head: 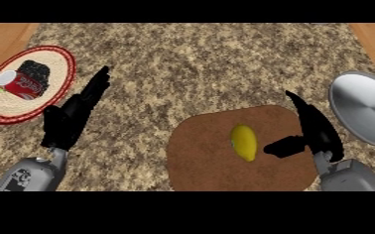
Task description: Pick the lemon from the cutting board and place it in the pan
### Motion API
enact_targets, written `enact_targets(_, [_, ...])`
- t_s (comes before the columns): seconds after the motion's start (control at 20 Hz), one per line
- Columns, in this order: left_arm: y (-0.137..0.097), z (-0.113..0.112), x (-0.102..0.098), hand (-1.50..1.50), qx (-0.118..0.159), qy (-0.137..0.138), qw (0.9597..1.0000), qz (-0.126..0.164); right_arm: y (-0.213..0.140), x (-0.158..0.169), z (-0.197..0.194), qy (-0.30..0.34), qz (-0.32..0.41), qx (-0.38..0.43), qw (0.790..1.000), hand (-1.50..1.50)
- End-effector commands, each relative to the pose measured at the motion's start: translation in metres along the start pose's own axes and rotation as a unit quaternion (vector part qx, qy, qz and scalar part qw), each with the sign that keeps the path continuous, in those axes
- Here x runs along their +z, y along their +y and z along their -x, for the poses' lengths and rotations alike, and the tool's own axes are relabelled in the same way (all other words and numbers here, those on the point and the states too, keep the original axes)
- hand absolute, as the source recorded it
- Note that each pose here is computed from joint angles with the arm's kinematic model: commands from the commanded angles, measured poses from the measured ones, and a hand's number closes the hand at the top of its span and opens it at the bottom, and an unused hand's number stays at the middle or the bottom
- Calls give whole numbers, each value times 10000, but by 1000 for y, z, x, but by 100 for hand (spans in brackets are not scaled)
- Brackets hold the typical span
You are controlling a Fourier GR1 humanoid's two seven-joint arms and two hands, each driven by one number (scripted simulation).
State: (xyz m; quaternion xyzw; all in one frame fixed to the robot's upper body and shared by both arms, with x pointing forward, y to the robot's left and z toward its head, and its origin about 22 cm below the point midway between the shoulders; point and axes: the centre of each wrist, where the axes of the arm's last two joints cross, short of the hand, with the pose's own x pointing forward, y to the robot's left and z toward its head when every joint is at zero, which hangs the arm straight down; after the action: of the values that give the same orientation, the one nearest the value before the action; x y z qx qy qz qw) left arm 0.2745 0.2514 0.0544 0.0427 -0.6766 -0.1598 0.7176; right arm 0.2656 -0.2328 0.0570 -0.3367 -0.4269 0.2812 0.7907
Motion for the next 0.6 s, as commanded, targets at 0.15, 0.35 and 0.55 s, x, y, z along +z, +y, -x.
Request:
enact_targets(0.15, [-17,-2,-6,0,60,-44,9999,155,-21,-10,-56,701,-1445,1346,9778,-150])
enact_targets(0.35, [-13,-5,-1,0,-42,-102,9998,180,-18,-11,-89,994,-2075,1672,9587,-150])
enact_targets(0.55, [-12,1,0,0,-7,-70,9999,120,-10,-15,-105,1122,-2616,1651,9443,-150])
